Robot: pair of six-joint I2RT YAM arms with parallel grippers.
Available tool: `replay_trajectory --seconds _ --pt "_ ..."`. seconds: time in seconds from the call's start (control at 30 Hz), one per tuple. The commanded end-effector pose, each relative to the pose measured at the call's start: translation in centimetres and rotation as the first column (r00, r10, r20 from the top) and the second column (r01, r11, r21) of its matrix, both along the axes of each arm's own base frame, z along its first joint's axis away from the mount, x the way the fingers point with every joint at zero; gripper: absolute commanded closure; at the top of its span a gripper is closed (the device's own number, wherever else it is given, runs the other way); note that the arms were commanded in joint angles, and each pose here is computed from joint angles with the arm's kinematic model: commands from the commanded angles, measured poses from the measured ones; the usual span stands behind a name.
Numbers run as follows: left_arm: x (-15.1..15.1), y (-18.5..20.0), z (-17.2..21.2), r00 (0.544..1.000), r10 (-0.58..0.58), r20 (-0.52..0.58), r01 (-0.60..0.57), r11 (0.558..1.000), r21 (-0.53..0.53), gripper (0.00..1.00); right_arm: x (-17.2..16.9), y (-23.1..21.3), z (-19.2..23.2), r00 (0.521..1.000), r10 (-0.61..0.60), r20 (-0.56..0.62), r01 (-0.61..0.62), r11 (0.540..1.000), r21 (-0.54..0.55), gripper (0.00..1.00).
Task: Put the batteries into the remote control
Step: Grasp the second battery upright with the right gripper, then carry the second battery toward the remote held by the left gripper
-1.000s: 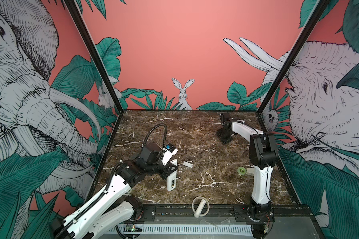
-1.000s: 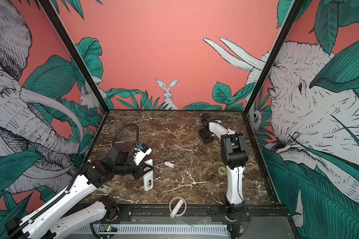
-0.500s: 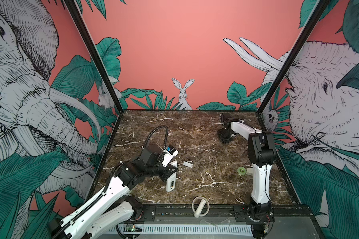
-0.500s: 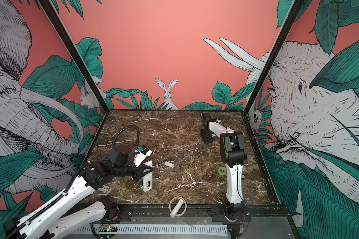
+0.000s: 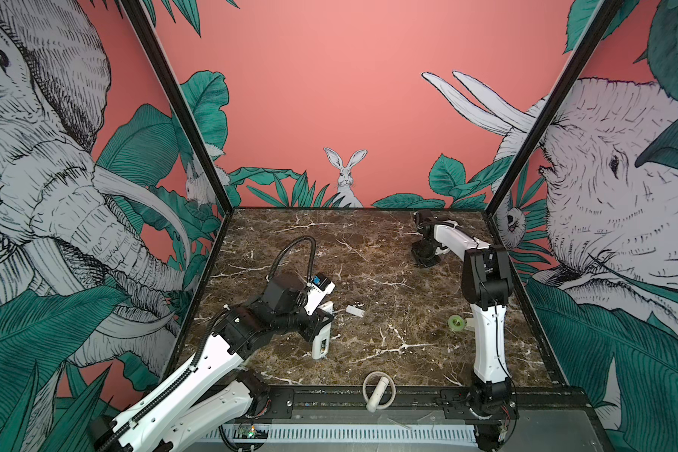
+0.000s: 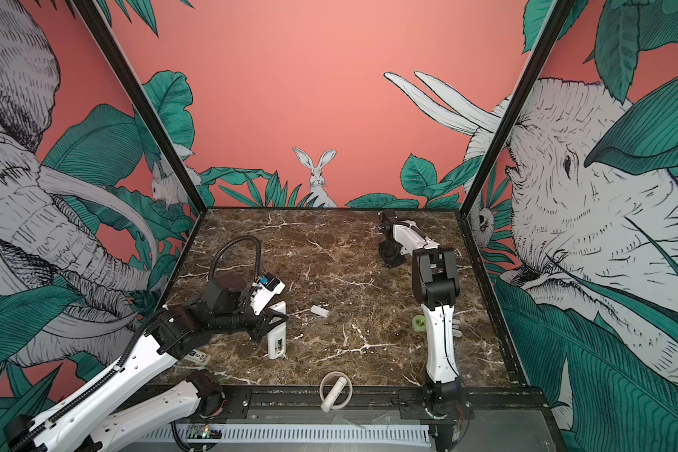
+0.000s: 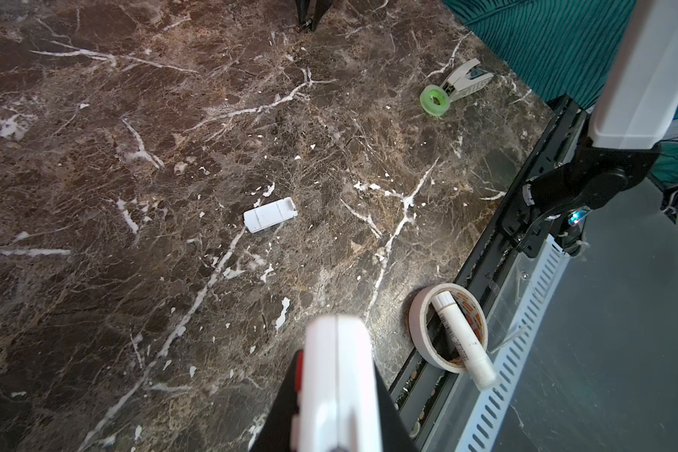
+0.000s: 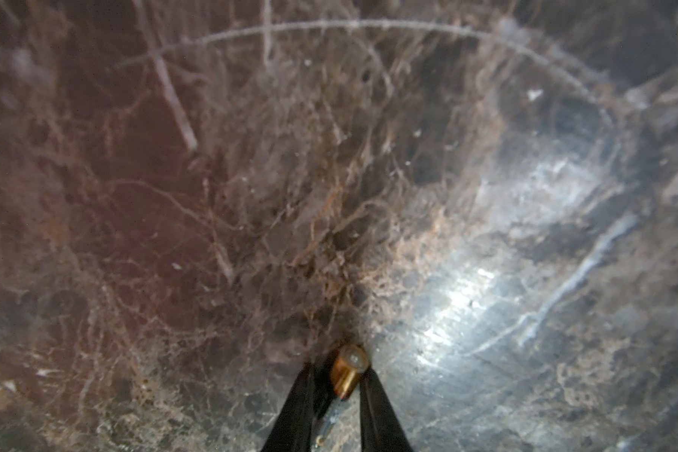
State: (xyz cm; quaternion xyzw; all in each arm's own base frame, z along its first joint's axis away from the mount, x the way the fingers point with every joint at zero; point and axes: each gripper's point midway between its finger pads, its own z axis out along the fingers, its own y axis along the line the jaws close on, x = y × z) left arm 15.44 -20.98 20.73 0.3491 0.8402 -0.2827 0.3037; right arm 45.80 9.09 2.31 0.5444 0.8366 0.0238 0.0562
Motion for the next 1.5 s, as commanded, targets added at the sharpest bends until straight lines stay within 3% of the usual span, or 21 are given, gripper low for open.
replay_trajectory --seconds 0.0,0.2,0.33,0.53,0.73,0.83,1.1,1.23,1.47 --pt "-0.1 0.0 1.5 0.999 -0.017 0.044 0.017 1.0 -0.019 1.0 -1.8 -1.7 -1.6 0.995 -0.051 -0.086 0.044 0.996 -0.079 0.85" --pt "-0.1 0.0 1.7 0.999 -0.016 0.051 0.017 1.0 -0.023 1.0 -3.4 -0.9 -1.6 0.977 0.164 -0.135 -0.182 0.974 -0.135 0.92" --pt "0.1 0.0 1.7 0.999 -0.01 0.047 0.012 0.999 -0.031 1.0 -5.6 0.8 -3.3 0.922 0.34 -0.186 -0.362 0.927 -0.102 0.95" --pt "0.9 0.4 1.8 0.999 0.018 0.034 -0.016 0.998 -0.054 1.0 -9.4 4.0 -4.7 0.777 0.592 -0.212 -0.616 0.785 -0.065 0.98" --pt "1.7 0.4 1.7 0.999 0.036 -0.001 -0.036 0.996 -0.081 1.0 -12.9 7.9 -3.7 0.572 0.798 -0.19 -0.82 0.562 -0.107 0.98" --pt "2.2 0.2 1.9 0.999 0.043 -0.016 -0.044 0.995 -0.095 1.0 -15.0 9.2 -3.4 0.485 0.858 -0.17 -0.874 0.477 -0.091 0.99" --pt "4.5 -0.6 2.5 0.997 0.075 -0.012 -0.076 0.994 -0.075 1.0 -18.0 8.9 -0.9 0.34 0.924 -0.174 -0.937 0.318 -0.144 1.0" --pt "5.4 -1.0 3.2 0.997 0.08 0.008 -0.08 0.993 -0.083 1.0 -18.6 8.1 -0.3 0.3 0.934 -0.195 -0.949 0.271 -0.164 0.98" --pt "6.6 -1.6 3.5 0.996 0.092 0.02 -0.09 0.993 -0.082 1.0 -18.6 7.6 -0.5 0.243 0.945 -0.217 -0.962 0.207 -0.178 0.85"
